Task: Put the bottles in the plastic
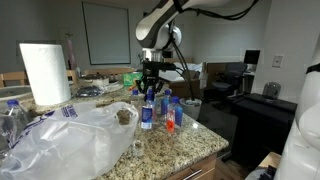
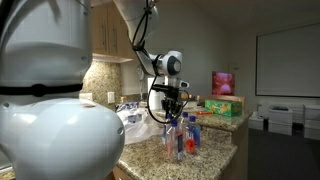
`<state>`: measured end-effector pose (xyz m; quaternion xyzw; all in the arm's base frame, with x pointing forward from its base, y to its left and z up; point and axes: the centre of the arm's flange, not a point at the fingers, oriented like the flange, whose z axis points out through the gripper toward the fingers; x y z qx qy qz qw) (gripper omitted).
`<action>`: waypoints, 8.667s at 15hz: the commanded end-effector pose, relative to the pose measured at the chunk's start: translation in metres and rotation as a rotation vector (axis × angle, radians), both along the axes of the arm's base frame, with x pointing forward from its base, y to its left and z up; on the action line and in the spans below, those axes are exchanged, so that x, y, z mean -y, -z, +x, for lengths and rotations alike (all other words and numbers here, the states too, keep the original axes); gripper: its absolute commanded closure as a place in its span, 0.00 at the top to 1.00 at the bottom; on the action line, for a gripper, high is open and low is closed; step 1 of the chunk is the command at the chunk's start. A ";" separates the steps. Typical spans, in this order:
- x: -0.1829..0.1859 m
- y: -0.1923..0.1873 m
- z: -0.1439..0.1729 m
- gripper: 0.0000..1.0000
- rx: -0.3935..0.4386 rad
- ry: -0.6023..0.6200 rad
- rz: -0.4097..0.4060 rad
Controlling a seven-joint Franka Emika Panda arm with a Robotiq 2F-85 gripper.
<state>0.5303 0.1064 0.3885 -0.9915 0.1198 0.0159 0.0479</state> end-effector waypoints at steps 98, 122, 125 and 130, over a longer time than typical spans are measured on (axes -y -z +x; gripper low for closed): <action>-0.039 -0.019 0.057 0.27 0.365 0.031 -0.115; -0.032 -0.004 0.096 0.67 0.310 0.080 -0.065; -0.032 -0.002 0.099 0.47 0.301 0.082 -0.068; -0.033 -0.006 0.095 0.15 0.266 0.099 -0.089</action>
